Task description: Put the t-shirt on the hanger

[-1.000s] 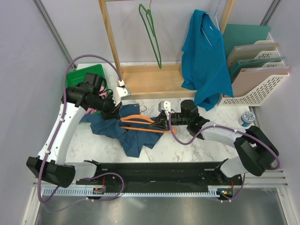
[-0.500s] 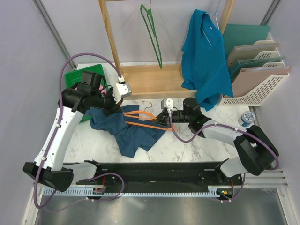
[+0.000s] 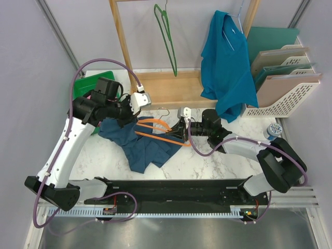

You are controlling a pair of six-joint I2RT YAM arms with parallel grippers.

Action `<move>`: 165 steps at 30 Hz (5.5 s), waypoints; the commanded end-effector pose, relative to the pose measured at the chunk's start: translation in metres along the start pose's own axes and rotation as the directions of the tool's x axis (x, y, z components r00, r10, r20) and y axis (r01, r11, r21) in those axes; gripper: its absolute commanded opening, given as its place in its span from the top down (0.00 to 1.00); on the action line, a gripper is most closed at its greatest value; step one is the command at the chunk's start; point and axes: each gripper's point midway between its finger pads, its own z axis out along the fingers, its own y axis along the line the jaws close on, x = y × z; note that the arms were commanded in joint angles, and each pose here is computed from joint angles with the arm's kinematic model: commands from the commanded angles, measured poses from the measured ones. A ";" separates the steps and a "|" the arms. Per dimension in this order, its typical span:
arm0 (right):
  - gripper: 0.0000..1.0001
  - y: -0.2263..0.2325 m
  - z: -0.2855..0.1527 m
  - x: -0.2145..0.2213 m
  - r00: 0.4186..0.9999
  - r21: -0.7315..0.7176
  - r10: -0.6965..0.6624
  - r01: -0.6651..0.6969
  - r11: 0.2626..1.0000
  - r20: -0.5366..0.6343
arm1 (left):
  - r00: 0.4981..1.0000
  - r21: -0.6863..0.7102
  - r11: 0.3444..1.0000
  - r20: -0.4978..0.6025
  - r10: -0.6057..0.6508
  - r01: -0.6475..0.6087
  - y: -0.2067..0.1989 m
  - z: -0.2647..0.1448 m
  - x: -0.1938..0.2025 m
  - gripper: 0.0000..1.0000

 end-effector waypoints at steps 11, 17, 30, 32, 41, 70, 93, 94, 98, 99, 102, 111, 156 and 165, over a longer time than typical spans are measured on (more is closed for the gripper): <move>1.00 0.007 -0.004 -0.039 0.991 -0.020 -0.107 0.109 0.994 0.086 | 0.990 0.040 0.998 0.131 0.052 -0.058 0.002 -0.015 -0.030 0.53; 1.00 0.006 -0.001 -0.047 0.988 -0.024 -0.114 0.117 0.993 0.104 | 0.970 0.143 0.976 0.203 0.133 -0.164 -0.023 -0.008 -0.040 0.50; 1.00 0.007 -0.002 -0.062 0.978 -0.016 -0.160 0.163 0.986 0.136 | 0.948 0.169 0.939 0.162 0.275 -0.301 -0.029 0.045 -0.051 0.42; 1.00 0.007 -0.001 -0.063 0.976 -0.015 -0.168 0.172 0.985 0.137 | 0.955 0.192 0.938 0.139 0.263 -0.287 -0.032 0.054 -0.050 0.67; 0.28 -0.030 -0.043 -0.042 0.992 0.193 -0.124 0.120 0.974 0.008 | 0.991 0.112 0.985 0.061 0.123 -0.129 0.008 0.056 -0.054 0.98; 0.26 0.034 0.077 -0.036 0.951 0.146 0.150 -0.195 0.970 0.270 | 0.995 -0.039 0.998 0.082 0.053 -0.050 0.053 0.040 -0.090 0.98; 0.34 0.013 0.115 0.005 0.944 0.174 0.240 -0.282 0.944 0.227 | 0.993 -0.033 0.997 0.099 0.066 -0.063 0.047 0.033 -0.089 0.98; 0.35 0.013 0.115 0.005 0.944 0.174 0.238 -0.280 0.944 0.229 | 0.994 -0.029 0.998 0.095 0.060 -0.058 0.046 0.033 -0.087 0.98; 0.54 0.016 0.113 -0.006 0.936 0.157 0.234 -0.281 0.947 0.262 | 0.995 -0.024 0.999 0.088 0.050 -0.048 0.045 0.035 -0.082 0.98; 0.57 0.016 0.113 -0.007 0.935 0.152 0.236 -0.283 0.947 0.266 | 0.995 -0.022 0.999 0.085 0.046 -0.044 0.044 0.036 -0.081 0.98; 0.60 0.017 0.117 -0.012 0.928 0.135 0.249 -0.294 0.946 0.276 | 0.996 -0.021 0.999 0.082 0.039 -0.037 0.045 0.036 -0.080 0.98; 0.64 0.014 0.133 -0.013 0.923 0.123 0.253 -0.298 0.947 0.288 | 0.995 -0.028 0.999 0.093 0.031 -0.029 0.043 0.029 -0.083 0.98; 1.00 -0.081 -0.133 -0.106 0.993 0.479 0.081 -0.115 0.870 0.091 | 0.919 0.122 0.991 0.395 0.002 -0.054 -0.011 -0.025 -0.116 0.98; 1.00 -0.073 -0.134 -0.131 0.980 0.460 0.102 -0.171 0.871 0.172 | 0.797 0.154 0.976 0.564 -0.215 0.155 0.003 -0.065 -0.169 0.98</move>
